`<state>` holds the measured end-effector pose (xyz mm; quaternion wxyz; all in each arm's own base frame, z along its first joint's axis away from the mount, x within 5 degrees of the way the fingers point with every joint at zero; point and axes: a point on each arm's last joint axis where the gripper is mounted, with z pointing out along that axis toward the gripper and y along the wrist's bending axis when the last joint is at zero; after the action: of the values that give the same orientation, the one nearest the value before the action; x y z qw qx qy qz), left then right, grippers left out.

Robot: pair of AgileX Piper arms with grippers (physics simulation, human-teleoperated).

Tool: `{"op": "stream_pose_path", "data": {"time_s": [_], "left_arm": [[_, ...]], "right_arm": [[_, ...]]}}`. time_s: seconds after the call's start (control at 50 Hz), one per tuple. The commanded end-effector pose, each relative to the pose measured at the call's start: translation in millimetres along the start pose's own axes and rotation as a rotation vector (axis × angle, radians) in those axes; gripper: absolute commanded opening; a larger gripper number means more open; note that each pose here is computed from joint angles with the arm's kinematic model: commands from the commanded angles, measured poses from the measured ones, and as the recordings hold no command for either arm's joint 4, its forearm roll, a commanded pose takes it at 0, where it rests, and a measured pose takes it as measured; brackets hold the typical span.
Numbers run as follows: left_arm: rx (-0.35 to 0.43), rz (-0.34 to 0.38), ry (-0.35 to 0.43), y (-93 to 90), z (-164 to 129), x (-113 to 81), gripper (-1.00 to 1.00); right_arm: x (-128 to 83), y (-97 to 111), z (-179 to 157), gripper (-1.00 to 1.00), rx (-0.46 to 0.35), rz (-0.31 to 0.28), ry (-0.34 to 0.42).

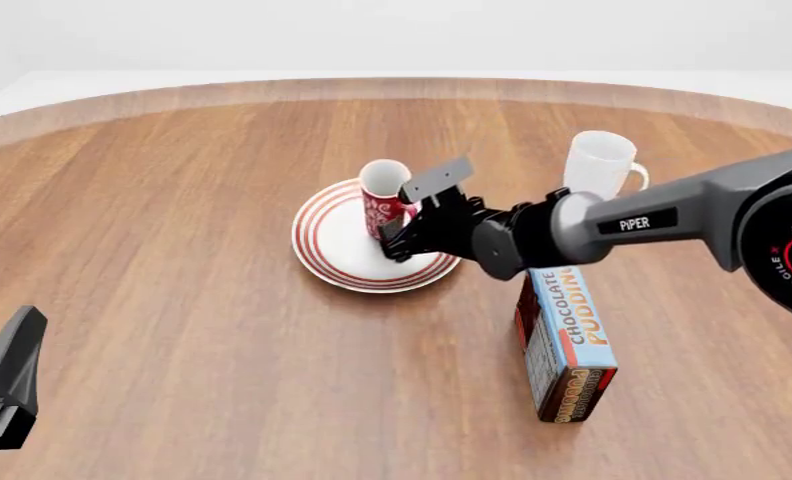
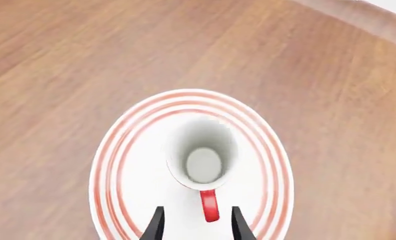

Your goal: Pick up the red mug and put it on the plate

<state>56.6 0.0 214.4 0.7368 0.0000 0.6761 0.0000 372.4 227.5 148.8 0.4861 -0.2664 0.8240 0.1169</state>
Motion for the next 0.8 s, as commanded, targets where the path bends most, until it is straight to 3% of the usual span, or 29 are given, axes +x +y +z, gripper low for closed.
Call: {"op": "stream_pose_path", "data": {"time_s": [0.02,0.42,0.8], "left_arm": [[0.0,0.0,0.0,0.0,0.0,0.0,1.0],[0.0,0.0,0.0,0.0,0.0,0.0,1.0],[0.0,0.0,0.0,0.0,0.0,0.0,1.0]], "right_arm": [[1.8,9.5,-0.5,1.0,-0.019,0.004,0.002],[3.7,5.8,1.7,1.0,-0.011,0.015,0.001],[-3.9,-1.3,-16.8,1.0,0.004,0.013,-0.021]]}}
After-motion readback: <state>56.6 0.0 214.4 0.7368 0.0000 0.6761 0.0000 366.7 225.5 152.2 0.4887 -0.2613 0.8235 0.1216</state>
